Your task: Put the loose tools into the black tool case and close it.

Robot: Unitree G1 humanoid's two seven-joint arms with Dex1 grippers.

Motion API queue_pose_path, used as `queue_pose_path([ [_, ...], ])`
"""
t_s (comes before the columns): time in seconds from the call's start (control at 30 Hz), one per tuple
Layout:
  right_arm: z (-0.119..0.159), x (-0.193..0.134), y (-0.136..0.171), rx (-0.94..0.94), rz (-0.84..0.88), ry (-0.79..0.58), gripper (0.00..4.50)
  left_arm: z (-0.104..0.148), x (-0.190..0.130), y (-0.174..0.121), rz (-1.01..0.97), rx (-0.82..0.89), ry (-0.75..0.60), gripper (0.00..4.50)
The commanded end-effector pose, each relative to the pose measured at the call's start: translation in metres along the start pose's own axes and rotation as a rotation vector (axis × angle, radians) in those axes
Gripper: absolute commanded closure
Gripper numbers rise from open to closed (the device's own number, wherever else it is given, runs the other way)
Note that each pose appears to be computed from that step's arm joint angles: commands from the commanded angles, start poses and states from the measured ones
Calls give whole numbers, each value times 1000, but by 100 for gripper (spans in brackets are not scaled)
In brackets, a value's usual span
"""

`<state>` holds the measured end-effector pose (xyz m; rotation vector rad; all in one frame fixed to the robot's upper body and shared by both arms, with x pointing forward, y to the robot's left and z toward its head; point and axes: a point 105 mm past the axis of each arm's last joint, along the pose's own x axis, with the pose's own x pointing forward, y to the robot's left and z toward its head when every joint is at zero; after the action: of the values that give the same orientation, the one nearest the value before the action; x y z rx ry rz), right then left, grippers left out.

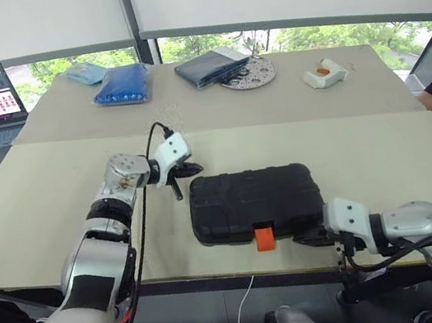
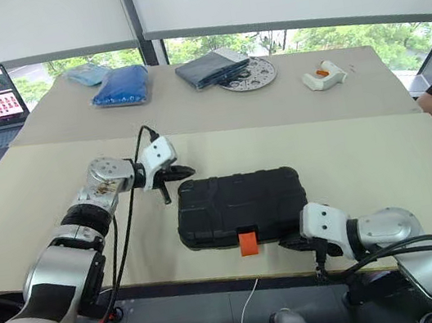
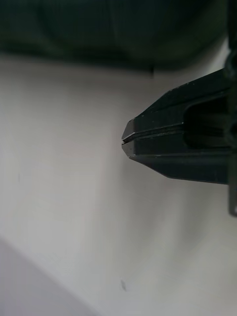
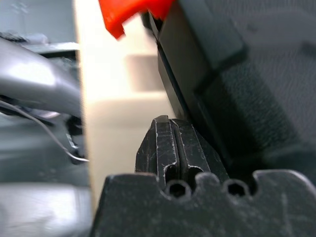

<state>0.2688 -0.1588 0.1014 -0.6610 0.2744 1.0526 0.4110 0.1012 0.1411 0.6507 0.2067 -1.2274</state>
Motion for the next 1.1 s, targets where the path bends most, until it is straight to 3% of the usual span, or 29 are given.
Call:
queue_pose_path([
  [0.03, 6, -12, -41, -45, -223, -1, 450, 12, -3, -25, -245, 47, -47, 448],
  [0.17, 2, -25, -48, -14, -277, -6, 450, 11, -20, -37, -348, 74, -54, 448],
  [0.3, 12, -46, -29, 69, -214, -61, 450, 40, -42, -19, -283, -23, -158, 448],
  [0.4, 22, -56, -12, 109, -149, -91, 450, 58, -47, -26, -319, -53, -214, 448],
  [0.53, 30, -54, 4, 153, -78, -118, 450, 61, -23, -49, -373, -10, -205, 448],
  [0.8, 11, -25, -3, 164, -120, -37, 450, 25, 19, -70, -335, 92, -53, 448],
  [1.1, 1, -9, -10, 192, -171, -60, 450, 36, 32, -71, -321, 129, -93, 448],
])
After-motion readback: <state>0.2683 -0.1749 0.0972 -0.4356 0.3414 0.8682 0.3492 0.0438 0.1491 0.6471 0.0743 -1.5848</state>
